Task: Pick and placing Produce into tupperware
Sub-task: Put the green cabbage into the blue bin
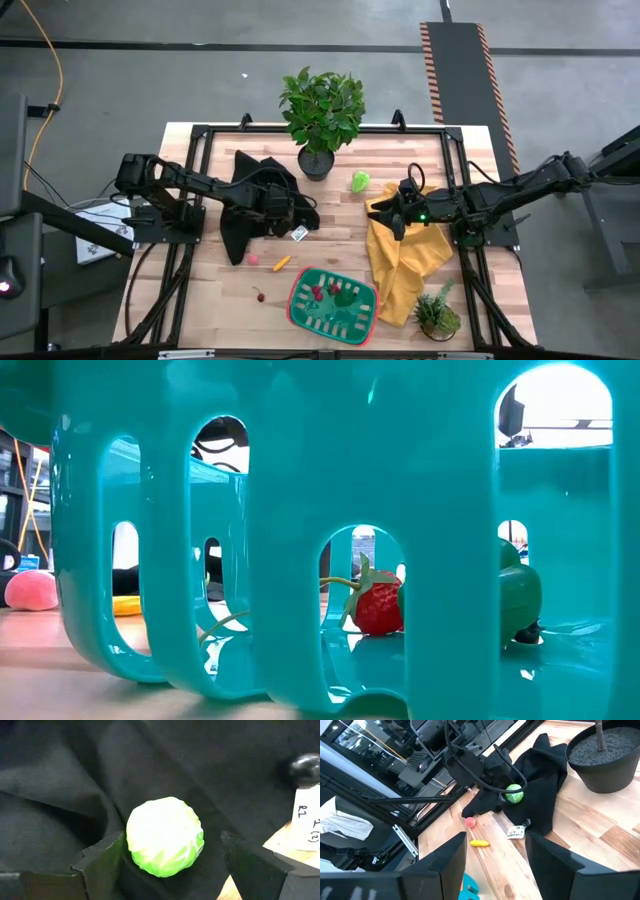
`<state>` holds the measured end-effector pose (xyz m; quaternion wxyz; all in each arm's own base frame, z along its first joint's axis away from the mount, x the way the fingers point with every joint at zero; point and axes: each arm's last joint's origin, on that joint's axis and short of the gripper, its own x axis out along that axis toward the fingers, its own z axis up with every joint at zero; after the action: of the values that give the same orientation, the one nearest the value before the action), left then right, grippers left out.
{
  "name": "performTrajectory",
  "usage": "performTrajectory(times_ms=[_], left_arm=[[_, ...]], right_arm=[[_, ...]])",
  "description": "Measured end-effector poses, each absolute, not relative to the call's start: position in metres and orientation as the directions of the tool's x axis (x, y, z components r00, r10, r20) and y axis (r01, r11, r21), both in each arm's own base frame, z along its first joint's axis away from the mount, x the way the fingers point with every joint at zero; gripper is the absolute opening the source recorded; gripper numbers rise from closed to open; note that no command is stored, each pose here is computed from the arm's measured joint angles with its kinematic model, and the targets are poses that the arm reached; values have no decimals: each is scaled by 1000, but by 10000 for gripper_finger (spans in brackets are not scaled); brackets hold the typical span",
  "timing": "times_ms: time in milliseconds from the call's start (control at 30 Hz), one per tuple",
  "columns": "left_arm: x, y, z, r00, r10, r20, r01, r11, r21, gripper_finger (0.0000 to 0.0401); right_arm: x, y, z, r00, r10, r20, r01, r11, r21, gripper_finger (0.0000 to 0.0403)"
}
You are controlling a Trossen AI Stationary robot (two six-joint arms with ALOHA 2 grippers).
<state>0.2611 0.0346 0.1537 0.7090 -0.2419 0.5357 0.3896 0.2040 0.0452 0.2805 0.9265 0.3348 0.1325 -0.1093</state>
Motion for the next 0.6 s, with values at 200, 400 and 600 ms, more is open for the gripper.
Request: performTrajectory(times_ms=[200, 400, 600], left_arm=[[261, 44, 154, 123, 282, -952, -833, 551, 55, 310], [260, 47, 154, 123, 265, -956, -833, 552, 46, 309], [260, 46, 154, 124, 261, -957, -822, 567, 48, 309]], right_arm=[[204, 45, 280, 941, -114, -319, 291, 752, 591, 193], [204, 45, 280, 941, -114, -319, 292, 752, 591, 193], [204, 45, 280, 941, -115, -319, 292, 752, 591, 193]])
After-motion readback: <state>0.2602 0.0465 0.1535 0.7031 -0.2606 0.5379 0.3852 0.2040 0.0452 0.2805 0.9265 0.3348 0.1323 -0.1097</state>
